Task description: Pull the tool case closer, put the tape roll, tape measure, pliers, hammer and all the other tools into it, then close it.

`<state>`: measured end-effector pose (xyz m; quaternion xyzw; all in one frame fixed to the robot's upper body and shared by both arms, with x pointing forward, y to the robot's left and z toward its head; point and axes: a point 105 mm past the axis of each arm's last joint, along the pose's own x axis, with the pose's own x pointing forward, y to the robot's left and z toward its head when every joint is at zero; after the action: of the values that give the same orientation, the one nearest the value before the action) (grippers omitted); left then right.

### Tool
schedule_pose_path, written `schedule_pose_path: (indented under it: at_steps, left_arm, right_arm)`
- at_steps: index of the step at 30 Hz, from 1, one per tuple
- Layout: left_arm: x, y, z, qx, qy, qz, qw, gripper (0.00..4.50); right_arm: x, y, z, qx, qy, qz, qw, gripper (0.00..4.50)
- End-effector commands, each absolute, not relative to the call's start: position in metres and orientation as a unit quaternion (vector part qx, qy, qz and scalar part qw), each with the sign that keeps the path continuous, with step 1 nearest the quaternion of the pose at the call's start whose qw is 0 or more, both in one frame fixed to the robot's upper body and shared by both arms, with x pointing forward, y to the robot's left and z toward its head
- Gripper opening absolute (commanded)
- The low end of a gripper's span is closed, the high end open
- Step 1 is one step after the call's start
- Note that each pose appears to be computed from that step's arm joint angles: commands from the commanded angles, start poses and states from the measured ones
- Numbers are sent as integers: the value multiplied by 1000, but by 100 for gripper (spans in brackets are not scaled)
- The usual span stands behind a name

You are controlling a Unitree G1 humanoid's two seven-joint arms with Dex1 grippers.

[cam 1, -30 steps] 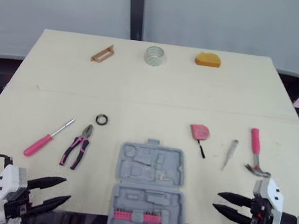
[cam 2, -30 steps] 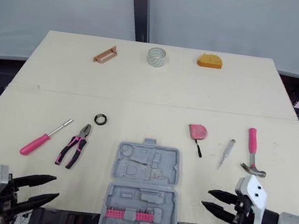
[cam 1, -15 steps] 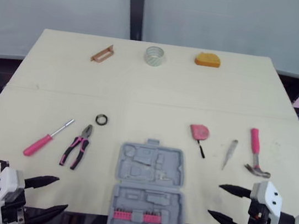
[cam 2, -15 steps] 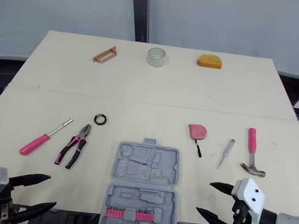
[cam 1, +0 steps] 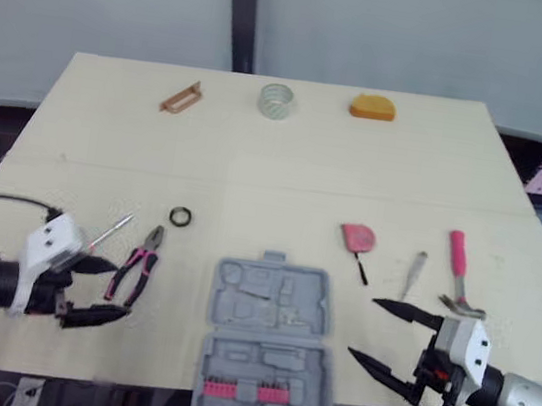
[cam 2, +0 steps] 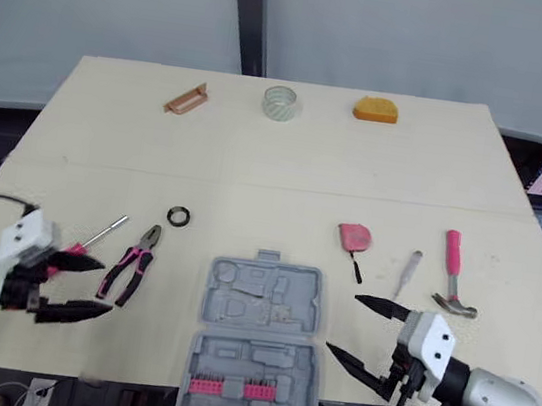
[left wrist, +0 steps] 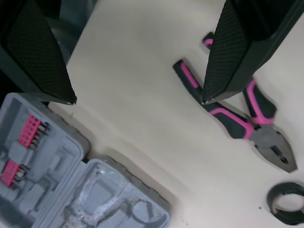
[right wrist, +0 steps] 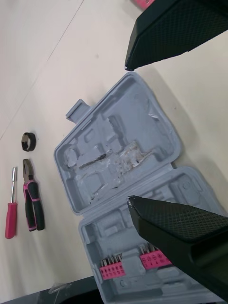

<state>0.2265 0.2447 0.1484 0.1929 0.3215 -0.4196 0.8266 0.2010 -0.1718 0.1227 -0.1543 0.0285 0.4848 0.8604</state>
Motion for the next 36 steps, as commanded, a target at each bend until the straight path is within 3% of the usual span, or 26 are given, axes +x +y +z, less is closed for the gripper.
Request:
schedule_pose_path:
  at_steps: [1,6,13,36]
  left_arm:
    - [250,248,157,255,356,-366,821,450]
    - [294,235,176,295,384,-306,819,450]
    - [341,200,173,323,398,-295,806,450]
    - [380,193,123,334,431,-306,781,450]
  right_arm:
    - [203,-171,127,-157,18,482,862,445]
    - [208,-174,128,-159,24,482,861,445]
    - [217,-179,133,-168,28,482,860,445]
    - [217,-184,135,-178,38,466,866,445]
